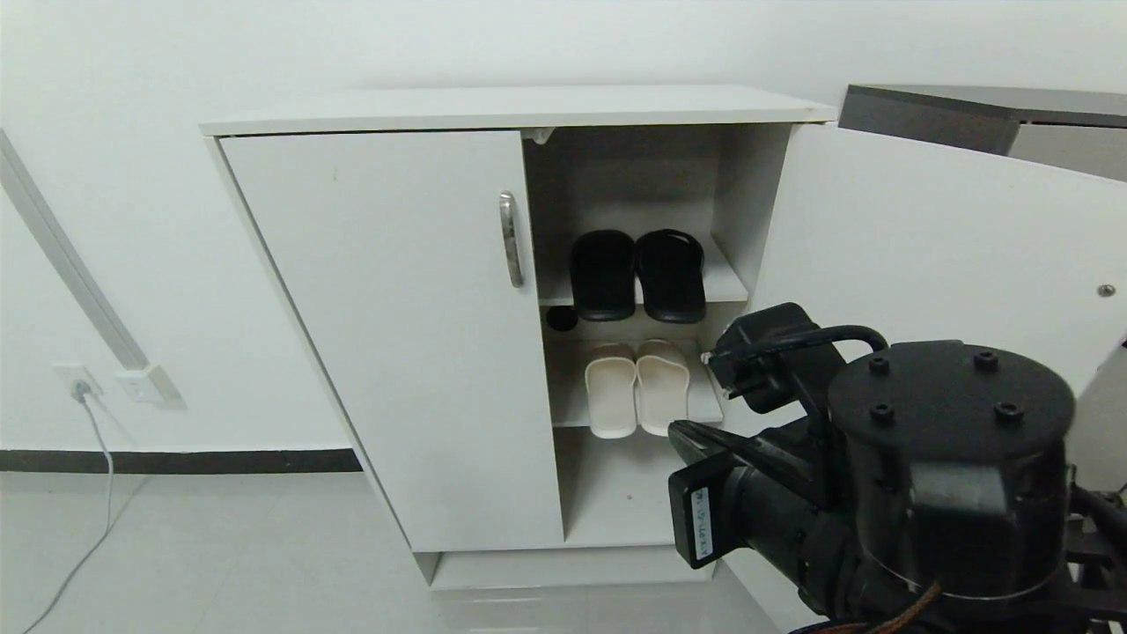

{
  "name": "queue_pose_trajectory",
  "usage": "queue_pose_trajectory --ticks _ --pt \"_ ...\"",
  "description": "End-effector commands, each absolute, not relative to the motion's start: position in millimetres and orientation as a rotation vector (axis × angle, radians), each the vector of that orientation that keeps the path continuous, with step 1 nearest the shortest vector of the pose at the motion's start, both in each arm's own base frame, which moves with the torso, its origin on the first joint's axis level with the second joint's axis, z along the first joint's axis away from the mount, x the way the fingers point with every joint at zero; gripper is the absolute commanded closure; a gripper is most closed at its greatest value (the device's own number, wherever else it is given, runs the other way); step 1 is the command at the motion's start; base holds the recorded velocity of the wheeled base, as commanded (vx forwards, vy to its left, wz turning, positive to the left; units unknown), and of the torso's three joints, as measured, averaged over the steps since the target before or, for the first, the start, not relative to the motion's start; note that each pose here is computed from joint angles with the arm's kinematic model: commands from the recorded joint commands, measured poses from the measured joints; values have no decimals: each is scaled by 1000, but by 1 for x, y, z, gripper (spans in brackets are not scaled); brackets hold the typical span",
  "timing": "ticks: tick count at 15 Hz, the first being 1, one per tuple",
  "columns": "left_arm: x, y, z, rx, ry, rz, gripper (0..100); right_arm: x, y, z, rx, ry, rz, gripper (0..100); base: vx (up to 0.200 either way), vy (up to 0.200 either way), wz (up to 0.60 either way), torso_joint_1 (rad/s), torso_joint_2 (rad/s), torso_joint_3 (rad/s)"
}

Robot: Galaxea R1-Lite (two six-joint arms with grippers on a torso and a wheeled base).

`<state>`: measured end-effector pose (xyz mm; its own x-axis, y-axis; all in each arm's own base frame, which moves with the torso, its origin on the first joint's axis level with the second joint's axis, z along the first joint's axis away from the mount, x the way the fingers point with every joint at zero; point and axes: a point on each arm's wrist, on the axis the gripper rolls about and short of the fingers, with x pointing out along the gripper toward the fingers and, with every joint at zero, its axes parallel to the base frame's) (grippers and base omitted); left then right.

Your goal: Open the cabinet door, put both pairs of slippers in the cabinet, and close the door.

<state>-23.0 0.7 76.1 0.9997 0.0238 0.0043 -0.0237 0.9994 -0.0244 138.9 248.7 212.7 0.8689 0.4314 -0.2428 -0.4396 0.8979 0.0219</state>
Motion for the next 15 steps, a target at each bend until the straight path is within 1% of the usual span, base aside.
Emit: queue_pose_trajectory --ticks 1,2,6,15 --pt "-23 1 76 -25 -3 25 100 139 249 208 -47 257 454 100 -200 0 0 7 2 -2" --pt "-23 1 76 -25 -3 25 100 141 248 205 -54 263 446 100 -200 0 0 2 2 -2" --pt "-23 1 76 -25 -3 25 100 147 246 195 -85 265 430 100 0 0 0 0 0 0" --pt "-23 1 76 -25 -3 25 100 150 247 192 -95 262 426 100 0 0 0 0 0 0"
